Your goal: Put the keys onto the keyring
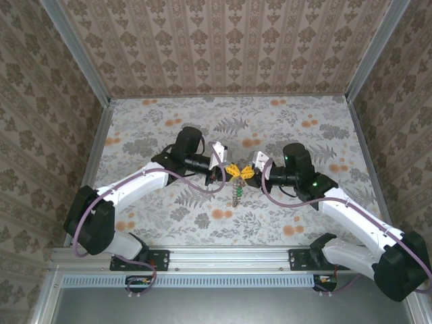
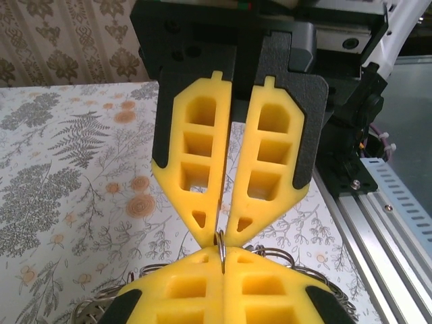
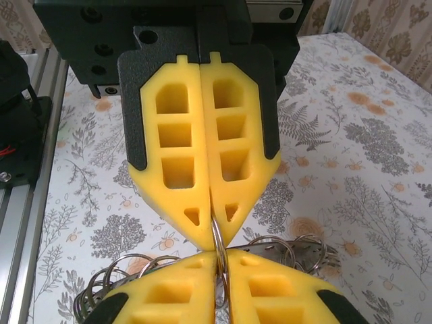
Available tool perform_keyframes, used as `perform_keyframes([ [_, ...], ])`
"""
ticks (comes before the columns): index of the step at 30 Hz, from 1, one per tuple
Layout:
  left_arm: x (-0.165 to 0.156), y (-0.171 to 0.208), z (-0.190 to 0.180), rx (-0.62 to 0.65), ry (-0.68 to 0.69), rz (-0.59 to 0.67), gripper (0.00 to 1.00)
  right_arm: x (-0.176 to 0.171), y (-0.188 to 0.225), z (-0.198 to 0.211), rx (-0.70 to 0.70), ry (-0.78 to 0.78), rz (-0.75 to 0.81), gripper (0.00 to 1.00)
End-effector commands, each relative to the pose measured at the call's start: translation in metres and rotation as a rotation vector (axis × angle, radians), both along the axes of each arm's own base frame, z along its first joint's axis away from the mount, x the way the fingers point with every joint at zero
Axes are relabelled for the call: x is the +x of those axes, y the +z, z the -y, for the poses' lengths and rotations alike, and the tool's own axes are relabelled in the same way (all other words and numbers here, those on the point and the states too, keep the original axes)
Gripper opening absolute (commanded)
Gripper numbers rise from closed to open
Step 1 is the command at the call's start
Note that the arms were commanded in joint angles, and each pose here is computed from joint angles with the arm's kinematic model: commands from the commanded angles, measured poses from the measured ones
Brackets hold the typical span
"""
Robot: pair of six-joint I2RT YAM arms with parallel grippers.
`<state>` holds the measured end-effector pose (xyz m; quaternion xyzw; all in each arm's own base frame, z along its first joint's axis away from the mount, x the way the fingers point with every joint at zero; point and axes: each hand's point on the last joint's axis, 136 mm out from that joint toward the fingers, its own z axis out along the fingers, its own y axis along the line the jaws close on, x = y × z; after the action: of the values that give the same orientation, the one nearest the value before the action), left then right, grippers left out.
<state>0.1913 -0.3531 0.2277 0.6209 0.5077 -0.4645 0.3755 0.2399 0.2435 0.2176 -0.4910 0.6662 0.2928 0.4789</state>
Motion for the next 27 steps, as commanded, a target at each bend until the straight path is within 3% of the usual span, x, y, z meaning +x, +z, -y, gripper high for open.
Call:
perform_keyframes([
  [1,-0.021,0.04,0.002,-0.139,-0.108,0.053,0.0,-0.003,0.002,-0.002,0.026,0.014,0.0,0.14],
  [5,-0.021,0.039,0.002,-0.138,-0.105,0.053,0.0,-0.002,0.003,0.0,0.029,0.011,0.002,0.13],
  [9,-0.019,0.037,0.002,-0.123,-0.09,0.061,0.0,-0.002,0.008,0.0,0.037,0.01,0.011,0.0],
  [11,-0.018,0.033,0.001,-0.093,-0.075,0.07,0.01,-0.002,0.012,0.001,0.04,0.005,0.016,0.0],
  [13,-0.014,0.026,0.0,-0.052,-0.043,0.086,0.13,-0.001,0.013,0.002,0.031,-0.006,0.016,0.0],
  [16,-0.009,0.011,-0.002,0.038,0.003,0.124,0.17,-0.001,0.012,0.005,-0.002,-0.015,0.01,0.0],
  [20,-0.002,-0.003,-0.005,0.137,0.047,0.156,0.19,-0.001,0.009,0.007,-0.043,-0.02,-0.003,0.0],
  [27,-0.002,-0.005,0.0,0.183,0.04,0.179,0.22,-0.002,0.008,0.008,-0.072,-0.023,-0.004,0.0],
])
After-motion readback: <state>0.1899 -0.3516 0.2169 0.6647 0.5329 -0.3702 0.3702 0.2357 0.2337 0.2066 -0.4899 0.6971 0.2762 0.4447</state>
